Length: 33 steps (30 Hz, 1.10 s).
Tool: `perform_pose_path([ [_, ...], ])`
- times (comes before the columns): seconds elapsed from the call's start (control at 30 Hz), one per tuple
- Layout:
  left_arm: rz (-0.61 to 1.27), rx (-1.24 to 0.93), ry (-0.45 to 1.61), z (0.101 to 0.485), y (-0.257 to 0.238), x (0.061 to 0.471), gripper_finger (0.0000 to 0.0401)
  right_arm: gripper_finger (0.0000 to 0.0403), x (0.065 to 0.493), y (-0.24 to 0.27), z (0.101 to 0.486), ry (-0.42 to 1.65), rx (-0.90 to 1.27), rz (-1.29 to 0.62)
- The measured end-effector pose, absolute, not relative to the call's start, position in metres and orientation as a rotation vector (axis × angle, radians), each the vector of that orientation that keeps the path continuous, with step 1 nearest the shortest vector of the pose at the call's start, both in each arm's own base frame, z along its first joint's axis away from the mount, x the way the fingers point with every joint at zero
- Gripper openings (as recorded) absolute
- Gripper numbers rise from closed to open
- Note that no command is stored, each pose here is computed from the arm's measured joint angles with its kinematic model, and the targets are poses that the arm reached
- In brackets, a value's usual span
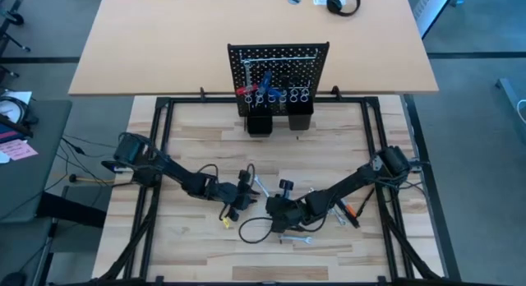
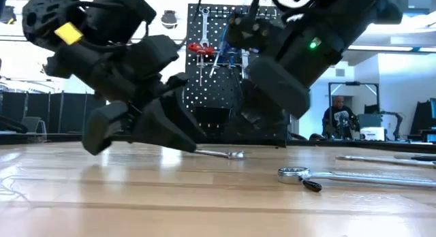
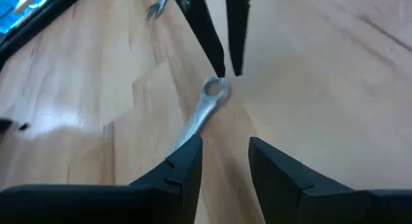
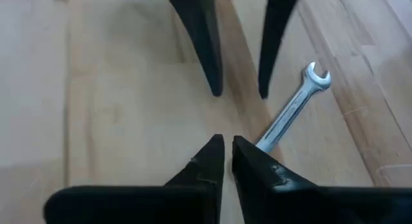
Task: Hang tools onto peg board
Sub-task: Hang the wrench on the pegboard
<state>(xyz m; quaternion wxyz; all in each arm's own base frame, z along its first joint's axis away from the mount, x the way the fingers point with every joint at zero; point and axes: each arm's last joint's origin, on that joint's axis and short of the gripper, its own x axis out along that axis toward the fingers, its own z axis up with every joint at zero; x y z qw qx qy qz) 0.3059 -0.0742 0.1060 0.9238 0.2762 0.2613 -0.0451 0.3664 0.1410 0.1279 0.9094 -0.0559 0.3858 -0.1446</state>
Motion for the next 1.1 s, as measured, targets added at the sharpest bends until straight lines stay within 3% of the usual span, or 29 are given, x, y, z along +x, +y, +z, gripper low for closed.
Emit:
perform_pose_path([
  [0.33,-0.093,0.591,0.525,0.104,-0.08,0.327,0.0121,0.0066,0.357,0.142,0.148,0.793,-0.009,-0.337],
  [0.6,-0.063,0.584,0.533,0.104,-0.072,0.329,0.0121,0.0192,0.356,0.123,0.127,0.899,0.177,-0.312],
  [0.77,-0.035,0.556,0.537,0.104,-0.063,0.331,0.0121,0.026,0.353,0.112,0.114,0.842,0.275,-0.315],
  [1.1,-0.093,0.56,0.557,0.077,-0.068,0.359,0.0121,0.0269,0.35,0.103,0.104,0.741,0.438,-0.206],
])
